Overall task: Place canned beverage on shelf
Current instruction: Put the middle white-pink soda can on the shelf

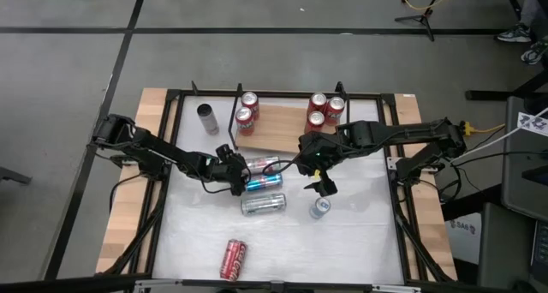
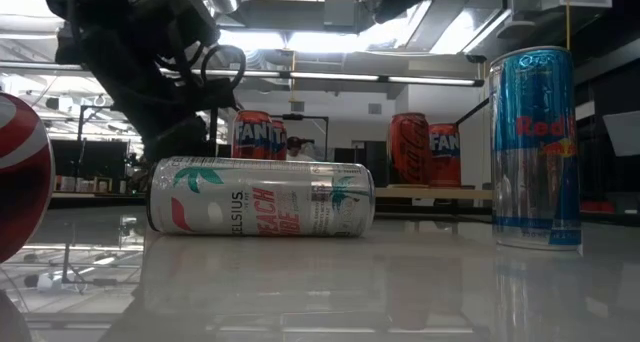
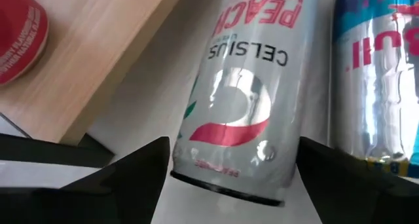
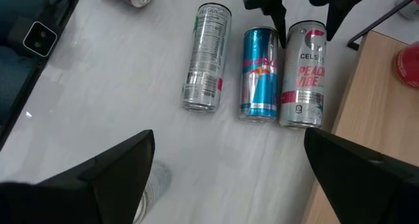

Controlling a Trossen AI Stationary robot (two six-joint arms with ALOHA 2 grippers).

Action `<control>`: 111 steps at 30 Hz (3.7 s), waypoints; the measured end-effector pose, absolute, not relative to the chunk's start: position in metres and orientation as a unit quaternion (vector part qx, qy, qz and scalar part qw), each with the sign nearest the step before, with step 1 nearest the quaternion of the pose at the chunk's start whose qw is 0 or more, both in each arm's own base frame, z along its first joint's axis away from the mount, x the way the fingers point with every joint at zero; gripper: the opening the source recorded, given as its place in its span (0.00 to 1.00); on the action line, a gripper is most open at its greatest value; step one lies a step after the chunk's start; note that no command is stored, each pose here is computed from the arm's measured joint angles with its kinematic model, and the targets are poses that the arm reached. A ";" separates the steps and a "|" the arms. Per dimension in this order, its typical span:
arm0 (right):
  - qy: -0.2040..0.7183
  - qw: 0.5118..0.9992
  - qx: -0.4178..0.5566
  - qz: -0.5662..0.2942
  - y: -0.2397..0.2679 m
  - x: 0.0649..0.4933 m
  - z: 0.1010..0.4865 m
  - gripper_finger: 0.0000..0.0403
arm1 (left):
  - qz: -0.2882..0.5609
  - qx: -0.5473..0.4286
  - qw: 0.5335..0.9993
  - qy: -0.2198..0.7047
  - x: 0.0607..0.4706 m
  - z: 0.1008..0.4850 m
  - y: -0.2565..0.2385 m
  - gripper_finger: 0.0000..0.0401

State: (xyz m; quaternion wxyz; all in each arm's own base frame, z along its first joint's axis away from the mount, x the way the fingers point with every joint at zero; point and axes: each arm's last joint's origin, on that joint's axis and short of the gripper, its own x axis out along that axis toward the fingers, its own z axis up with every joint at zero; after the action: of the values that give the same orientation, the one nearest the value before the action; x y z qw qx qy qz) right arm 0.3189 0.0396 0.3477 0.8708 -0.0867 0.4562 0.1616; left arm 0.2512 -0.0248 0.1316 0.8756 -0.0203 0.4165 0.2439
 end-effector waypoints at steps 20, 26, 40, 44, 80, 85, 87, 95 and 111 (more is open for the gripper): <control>0.455 0.871 -0.087 0.162 0.040 0.319 0.348 0.95 | 0.217 -0.036 0.873 0.435 0.258 0.143 -0.028 0.59; 0.449 0.874 -0.087 0.161 0.040 0.320 0.349 0.95 | 0.206 -0.030 0.849 0.486 0.268 0.170 -0.031 0.59; 0.434 0.886 -0.107 0.125 0.038 0.324 0.351 0.95 | 0.199 -0.008 0.807 0.556 0.277 0.248 -0.033 0.59; 0.434 0.886 -0.107 0.125 0.038 0.324 0.351 0.95 | 0.186 -0.015 0.777 0.602 0.269 0.258 -0.033 0.59; 0.485 0.830 -0.113 0.252 0.164 0.386 0.226 0.95 | 0.160 -0.436 0.395 0.793 0.225 0.275 -0.059 0.59; 0.480 0.832 -0.120 0.251 0.170 0.387 0.222 0.95 | 0.193 -0.458 0.365 0.787 0.225 0.275 -0.061 0.59; 0.476 0.835 -0.125 0.244 0.171 0.388 0.221 0.95 | 0.204 -0.461 0.359 0.785 0.224 0.275 -0.062 0.59; 0.484 0.832 -0.152 0.225 0.183 0.388 0.207 0.95 | 0.220 -0.468 0.349 0.782 0.224 0.275 -0.063 0.59; 0.486 0.837 -0.185 0.170 0.181 0.392 0.199 0.95 | 0.270 -0.491 0.316 0.766 0.224 0.274 -0.063 0.59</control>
State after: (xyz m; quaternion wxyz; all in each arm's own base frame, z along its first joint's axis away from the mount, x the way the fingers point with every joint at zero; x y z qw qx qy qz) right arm 0.3921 0.1807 0.1988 0.8370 -0.1845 0.4861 0.1705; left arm 0.2241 -0.0630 0.2736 0.3157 -0.4908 0.7657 0.2704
